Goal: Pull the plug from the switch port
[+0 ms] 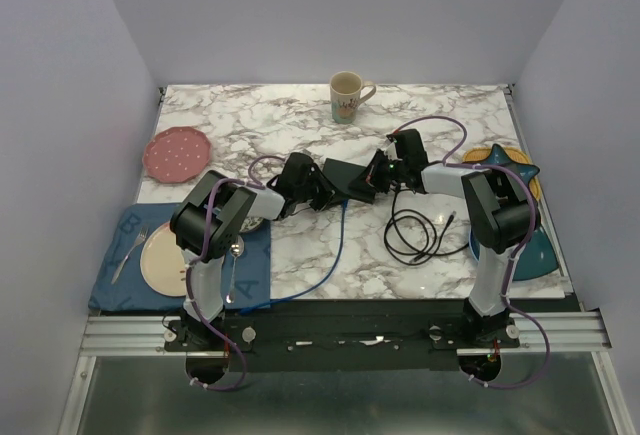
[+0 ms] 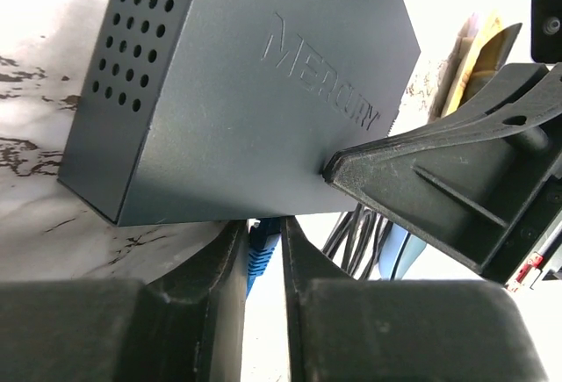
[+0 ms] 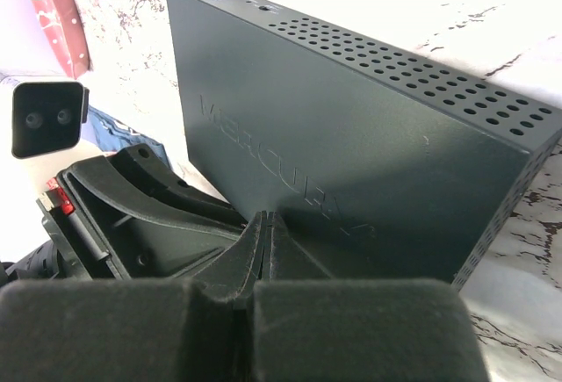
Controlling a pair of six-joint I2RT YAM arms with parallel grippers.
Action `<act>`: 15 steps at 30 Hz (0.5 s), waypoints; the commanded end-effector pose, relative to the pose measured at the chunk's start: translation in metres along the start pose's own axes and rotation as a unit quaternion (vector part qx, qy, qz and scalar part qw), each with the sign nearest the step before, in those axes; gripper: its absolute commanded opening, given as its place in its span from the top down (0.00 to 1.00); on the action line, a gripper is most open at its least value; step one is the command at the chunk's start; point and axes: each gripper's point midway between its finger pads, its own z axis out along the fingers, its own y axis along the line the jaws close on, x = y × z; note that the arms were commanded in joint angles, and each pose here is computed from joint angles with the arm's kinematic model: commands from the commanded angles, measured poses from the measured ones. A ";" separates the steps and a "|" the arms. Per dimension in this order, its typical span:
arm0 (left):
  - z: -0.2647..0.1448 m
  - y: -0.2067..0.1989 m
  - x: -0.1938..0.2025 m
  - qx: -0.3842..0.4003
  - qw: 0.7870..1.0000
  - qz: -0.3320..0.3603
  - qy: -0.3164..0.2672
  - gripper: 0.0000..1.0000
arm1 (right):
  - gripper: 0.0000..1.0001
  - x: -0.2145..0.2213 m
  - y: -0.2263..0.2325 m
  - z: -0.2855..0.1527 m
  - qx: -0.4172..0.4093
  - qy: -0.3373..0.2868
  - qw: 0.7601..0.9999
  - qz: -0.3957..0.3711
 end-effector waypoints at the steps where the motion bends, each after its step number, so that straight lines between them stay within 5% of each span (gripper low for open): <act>1: 0.007 0.038 0.009 -0.051 0.999 -0.011 0.008 0.82 | 0.99 0.020 -0.040 0.008 0.060 0.018 0.998 0.014; 7: 0.009 0.037 0.015 -0.029 0.999 -0.012 0.018 1.00 | 0.99 0.020 -0.041 0.008 0.061 0.017 0.998 0.013; 15: 0.009 0.039 0.019 -0.004 1.000 -0.021 0.022 1.00 | 0.99 0.019 -0.039 0.004 0.062 0.010 0.998 0.008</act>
